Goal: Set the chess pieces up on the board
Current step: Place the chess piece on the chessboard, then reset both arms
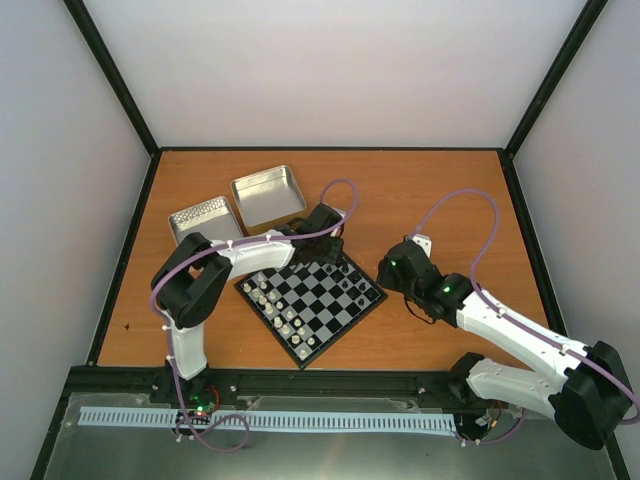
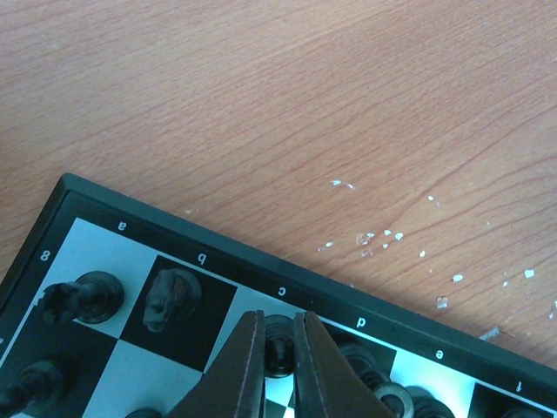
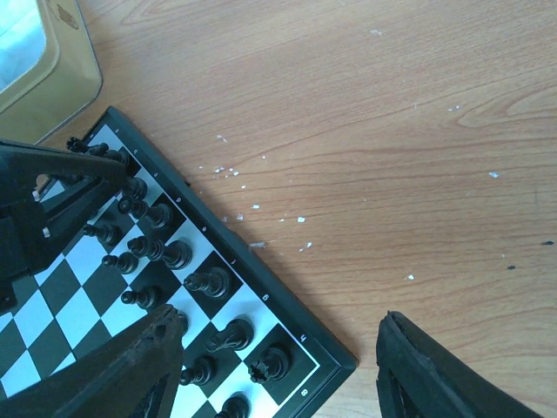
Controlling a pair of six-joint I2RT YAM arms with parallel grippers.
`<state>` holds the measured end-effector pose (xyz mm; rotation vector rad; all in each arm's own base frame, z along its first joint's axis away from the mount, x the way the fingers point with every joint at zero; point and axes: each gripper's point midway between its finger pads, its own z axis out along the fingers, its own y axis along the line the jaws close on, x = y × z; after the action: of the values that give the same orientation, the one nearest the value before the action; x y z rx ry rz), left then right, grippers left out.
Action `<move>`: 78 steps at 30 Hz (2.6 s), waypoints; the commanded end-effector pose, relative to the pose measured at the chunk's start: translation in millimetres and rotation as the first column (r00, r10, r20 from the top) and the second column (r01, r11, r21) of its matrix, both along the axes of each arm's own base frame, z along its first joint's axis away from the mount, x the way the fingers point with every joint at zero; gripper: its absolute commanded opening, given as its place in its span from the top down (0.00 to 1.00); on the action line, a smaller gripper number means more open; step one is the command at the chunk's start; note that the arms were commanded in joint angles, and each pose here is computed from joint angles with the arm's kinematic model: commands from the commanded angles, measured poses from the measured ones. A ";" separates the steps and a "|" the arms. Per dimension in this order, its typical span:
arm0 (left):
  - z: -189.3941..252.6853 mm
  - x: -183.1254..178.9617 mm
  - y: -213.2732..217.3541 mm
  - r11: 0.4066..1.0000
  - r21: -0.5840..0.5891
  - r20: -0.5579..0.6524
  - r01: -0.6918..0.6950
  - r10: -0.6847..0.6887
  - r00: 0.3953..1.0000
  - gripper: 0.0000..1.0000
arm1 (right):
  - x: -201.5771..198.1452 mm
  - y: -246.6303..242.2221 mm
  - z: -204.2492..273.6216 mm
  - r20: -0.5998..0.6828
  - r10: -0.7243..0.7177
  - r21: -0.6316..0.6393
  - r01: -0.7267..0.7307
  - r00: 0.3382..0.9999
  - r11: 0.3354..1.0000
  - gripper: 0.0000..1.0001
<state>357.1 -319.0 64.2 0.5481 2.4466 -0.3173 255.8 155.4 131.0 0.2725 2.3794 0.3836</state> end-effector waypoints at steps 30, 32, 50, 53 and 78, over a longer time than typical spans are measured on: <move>65.2 9.8 -0.1 0.997 -0.067 0.118 -0.032 0.040 0.992 0.75 | 0.0 2.6 9.1 0.020 -0.005 0.057 0.004 1.000 0.998 0.39; 76.5 8.9 3.1 0.996 -0.080 0.132 -0.044 0.054 0.990 0.74 | -0.1 1.6 10.1 0.022 -0.009 0.056 0.008 1.000 0.998 0.39; 246.0 -96.3 136.2 0.916 -0.388 0.402 -0.101 0.267 0.876 0.00 | -32.6 -54.5 112.7 0.281 0.083 -0.105 -0.056 0.956 0.993 0.30; 270.1 -117.8 172.5 0.884 -0.445 0.430 -0.145 0.353 0.831 0.00 | -43.4 -70.1 141.4 0.340 0.094 -0.135 -0.051 0.936 0.989 0.22; 387.0 -231.0 316.4 0.758 -0.649 0.600 -0.067 0.564 0.567 0.00 | -104.0 -148.6 252.1 0.656 0.001 -0.075 0.064 0.755 0.995 0.00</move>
<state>127.1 -5.9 451.7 -0.1101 1.4193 -0.5396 154.6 15.5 376.4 0.0915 1.7083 0.3194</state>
